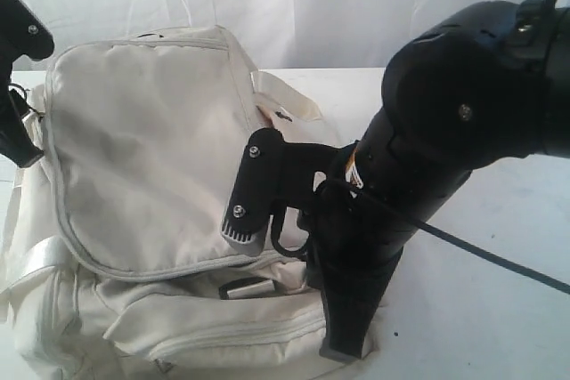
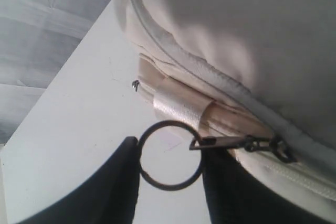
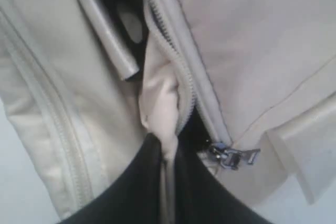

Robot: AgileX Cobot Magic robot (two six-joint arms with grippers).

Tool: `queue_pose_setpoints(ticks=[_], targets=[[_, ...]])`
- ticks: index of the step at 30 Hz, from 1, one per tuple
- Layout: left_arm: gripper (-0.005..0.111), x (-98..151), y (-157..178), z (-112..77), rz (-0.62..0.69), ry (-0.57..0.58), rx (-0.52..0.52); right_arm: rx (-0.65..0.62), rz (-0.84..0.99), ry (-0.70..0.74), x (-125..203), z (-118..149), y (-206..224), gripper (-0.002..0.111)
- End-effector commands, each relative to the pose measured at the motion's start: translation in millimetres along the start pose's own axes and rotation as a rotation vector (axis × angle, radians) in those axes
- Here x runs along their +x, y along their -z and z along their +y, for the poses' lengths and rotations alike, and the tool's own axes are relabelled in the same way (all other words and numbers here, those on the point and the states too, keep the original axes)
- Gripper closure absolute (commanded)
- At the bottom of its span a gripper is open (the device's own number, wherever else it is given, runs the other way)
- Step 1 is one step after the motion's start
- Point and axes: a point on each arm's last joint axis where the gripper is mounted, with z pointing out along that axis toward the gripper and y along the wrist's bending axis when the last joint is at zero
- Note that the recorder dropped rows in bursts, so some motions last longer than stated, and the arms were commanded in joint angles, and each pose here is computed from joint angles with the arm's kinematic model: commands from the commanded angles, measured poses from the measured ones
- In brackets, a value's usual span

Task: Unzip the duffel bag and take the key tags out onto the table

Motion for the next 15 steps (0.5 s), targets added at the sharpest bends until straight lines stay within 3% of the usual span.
queue_pose_setpoints(ticks=[1, 6, 10, 15], targets=[[0.107, -2.1, -0.3, 4.8, -0.026, -0.003, -0.020, 0.146, 0.170, -0.048, 20.5, -17.6, 3.5, 0.108], [0.107, -1.6, -0.4, 4.8, -0.020, -0.003, -0.021, 0.210, 0.195, -0.080, 28.0, -30.6, 5.2, 0.108], [0.107, -1.7, -0.4, 4.8, -0.022, -0.003, -0.021, 0.380, 0.222, -0.192, 45.5, -61.5, 11.0, 0.108], [0.107, -1.7, -0.4, 4.8, -0.022, -0.003, -0.021, 0.421, 0.184, -0.266, 57.5, -80.4, 13.2, 0.108]])
